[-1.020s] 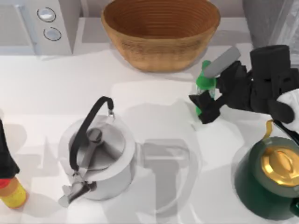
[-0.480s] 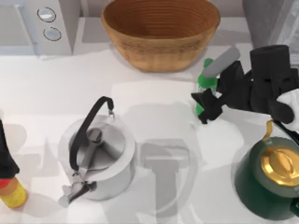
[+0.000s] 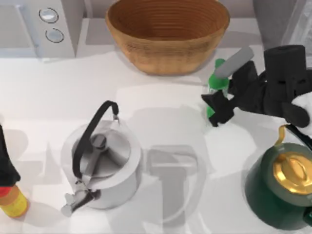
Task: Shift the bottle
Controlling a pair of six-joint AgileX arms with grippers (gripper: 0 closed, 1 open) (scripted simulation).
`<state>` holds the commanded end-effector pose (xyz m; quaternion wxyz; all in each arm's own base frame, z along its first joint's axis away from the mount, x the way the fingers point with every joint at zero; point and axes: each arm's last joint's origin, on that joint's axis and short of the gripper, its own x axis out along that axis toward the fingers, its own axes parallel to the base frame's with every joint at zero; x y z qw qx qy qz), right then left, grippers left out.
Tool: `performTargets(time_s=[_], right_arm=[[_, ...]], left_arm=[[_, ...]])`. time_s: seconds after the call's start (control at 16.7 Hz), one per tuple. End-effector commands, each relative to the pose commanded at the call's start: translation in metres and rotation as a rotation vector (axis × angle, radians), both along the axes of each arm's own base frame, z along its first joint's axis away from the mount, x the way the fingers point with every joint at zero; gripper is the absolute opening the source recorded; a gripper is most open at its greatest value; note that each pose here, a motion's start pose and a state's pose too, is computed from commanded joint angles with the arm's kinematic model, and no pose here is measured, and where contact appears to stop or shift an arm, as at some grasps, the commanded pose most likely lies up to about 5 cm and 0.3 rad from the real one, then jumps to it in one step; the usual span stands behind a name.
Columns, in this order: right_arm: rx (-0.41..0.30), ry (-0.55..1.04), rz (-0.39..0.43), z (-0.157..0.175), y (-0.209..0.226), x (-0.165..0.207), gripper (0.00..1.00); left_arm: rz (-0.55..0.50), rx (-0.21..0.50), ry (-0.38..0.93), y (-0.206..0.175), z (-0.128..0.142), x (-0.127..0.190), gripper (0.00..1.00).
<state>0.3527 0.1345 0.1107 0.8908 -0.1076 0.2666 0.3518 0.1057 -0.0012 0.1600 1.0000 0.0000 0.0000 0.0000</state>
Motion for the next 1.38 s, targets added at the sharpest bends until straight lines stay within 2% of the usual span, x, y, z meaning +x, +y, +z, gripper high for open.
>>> performTargets(time_s=[0.18, 0.36, 0.66, 0.84, 1.02, 1.38], right_arm=[[0.018, -0.032, -0.117, 0.019, -0.035, 0.003, 0.0], [0.027, -0.041, -0.291, 0.031, -0.091, -0.007, 0.0], [0.026, -0.021, -0.579, 0.027, -0.178, -0.055, 0.0], [0.023, -0.058, -0.708, 0.028, -0.21, -0.084, 0.0], [0.02, -0.111, -0.762, 0.034, -0.222, -0.096, 0.0], [0.02, -0.104, -0.76, 0.031, -0.221, -0.094, 0.0]], left_arm=[[0.0, 0.0, 0.0, 0.0, 0.0, 0.0, 1.0], [0.0, 0.0, 0.0, 0.0, 0.0, 0.0, 1.0], [0.0, 0.0, 0.0, 0.0, 0.0, 0.0, 1.0], [0.0, 0.0, 0.0, 0.0, 0.0, 0.0, 1.0], [0.0, 0.0, 0.0, 0.0, 0.0, 0.0, 1.0], [0.0, 0.0, 0.0, 0.0, 0.0, 0.0, 1.0]])
